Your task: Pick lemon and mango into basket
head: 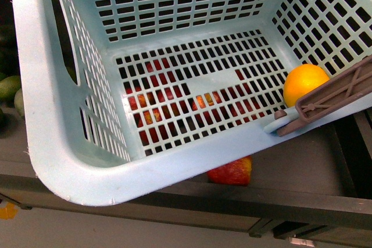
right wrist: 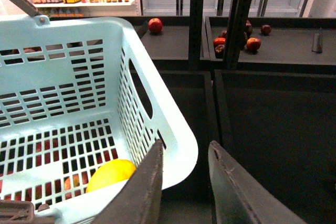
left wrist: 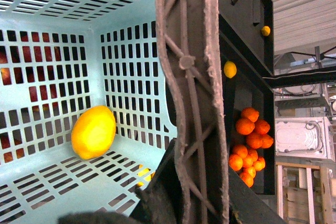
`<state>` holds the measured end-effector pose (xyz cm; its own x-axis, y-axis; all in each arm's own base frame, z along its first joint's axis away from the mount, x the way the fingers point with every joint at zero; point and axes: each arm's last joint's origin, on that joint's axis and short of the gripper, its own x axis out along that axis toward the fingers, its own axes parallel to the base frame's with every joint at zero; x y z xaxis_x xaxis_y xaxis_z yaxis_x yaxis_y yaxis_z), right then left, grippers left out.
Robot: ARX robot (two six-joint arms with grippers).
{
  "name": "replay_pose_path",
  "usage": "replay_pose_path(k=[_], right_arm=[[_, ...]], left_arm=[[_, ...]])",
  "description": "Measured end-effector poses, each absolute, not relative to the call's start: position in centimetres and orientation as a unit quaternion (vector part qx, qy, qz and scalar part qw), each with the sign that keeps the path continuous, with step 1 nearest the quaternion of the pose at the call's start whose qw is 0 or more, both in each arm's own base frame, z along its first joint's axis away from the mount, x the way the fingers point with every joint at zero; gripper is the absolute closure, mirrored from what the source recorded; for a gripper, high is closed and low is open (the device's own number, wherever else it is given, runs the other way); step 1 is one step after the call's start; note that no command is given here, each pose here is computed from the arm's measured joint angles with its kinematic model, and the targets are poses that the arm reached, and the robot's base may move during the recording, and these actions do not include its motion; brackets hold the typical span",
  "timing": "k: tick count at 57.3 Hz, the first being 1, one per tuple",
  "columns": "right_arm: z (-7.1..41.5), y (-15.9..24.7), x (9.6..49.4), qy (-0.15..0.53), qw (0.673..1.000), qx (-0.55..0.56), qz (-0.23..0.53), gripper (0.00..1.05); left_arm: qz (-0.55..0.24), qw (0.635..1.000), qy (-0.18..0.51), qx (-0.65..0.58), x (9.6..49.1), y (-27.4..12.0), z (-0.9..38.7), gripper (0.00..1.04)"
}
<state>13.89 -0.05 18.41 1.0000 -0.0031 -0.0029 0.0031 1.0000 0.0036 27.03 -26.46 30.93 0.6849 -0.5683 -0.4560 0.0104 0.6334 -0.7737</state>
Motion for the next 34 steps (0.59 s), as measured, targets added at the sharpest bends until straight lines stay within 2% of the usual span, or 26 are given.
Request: replay_pose_path(k=[17, 34], right_arm=[[18.41, -0.07, 13.88, 0.001, 1.000, 0.002, -0.004, 0.08], [18.31, -0.06, 13.85, 0.002, 1.000, 0.002, -0.003, 0.09]], left_arm=[[-0.182, 0.828, 0.361, -0.389, 26.76, -26.73, 30.93, 0.98], [-0.177, 0.829, 0.358, -0.391, 26.85, -26.66, 30.95, 0.98]])
